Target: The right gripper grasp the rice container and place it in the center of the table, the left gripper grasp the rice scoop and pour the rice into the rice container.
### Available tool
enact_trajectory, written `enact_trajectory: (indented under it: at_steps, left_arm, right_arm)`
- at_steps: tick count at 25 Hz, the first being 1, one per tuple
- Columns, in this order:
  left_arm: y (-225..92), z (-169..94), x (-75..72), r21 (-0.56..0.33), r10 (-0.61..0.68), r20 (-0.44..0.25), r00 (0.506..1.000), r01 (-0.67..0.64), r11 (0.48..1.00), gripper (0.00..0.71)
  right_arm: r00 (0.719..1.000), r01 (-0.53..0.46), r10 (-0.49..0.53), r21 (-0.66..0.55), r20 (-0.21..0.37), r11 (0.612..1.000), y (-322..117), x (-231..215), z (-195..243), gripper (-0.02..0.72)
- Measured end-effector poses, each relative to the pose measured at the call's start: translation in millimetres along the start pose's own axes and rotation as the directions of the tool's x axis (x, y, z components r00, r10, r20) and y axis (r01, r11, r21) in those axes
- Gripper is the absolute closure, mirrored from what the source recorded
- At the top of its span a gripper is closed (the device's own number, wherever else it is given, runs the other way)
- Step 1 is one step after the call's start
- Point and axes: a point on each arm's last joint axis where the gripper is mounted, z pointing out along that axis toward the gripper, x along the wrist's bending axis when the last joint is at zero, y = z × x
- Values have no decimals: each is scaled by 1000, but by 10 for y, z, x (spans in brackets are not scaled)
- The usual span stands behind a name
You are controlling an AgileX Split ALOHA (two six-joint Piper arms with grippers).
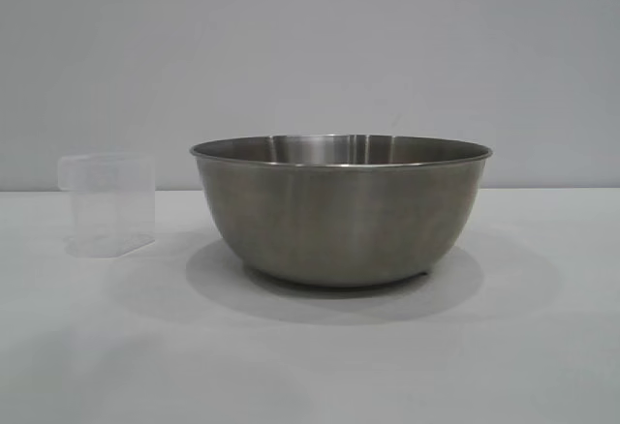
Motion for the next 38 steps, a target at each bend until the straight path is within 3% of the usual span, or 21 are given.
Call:
enact_trajectory:
  at_steps: [10, 15, 16, 18, 27, 38]
  left_arm:
    - [-387, -544, -141, 63, 38, 78, 996, -43, 997, 403]
    - [-565, -734, -149, 79, 24, 55, 998, -29, 996, 403]
    - [-600, -765, -146, 84, 24, 46, 999, -28, 996, 354]
    - [-658, -816, -136, 90, 28, 26, 999, -31, 995, 368]
    - [-964, -708, -138, 113, 5, 9, 1000, -6, 994, 368]
    - [-1028, -578, -110, 81, 6, -18, 1000, -5, 997, 368]
  right_arm:
    - [1000, 0, 0, 0, 0, 1000, 0, 0, 0, 318]
    - [1000, 0, 0, 0, 0, 1000, 0, 0, 0, 318]
    - [1000, 0, 0, 0, 0, 1000, 0, 0, 0, 318]
    - [1000, 0, 0, 0, 0, 1000, 0, 0, 0, 318]
    - [1000, 0, 0, 0, 0, 1000, 0, 0, 0, 318]
    - [1000, 0, 0, 0, 0, 1000, 0, 0, 0, 318]
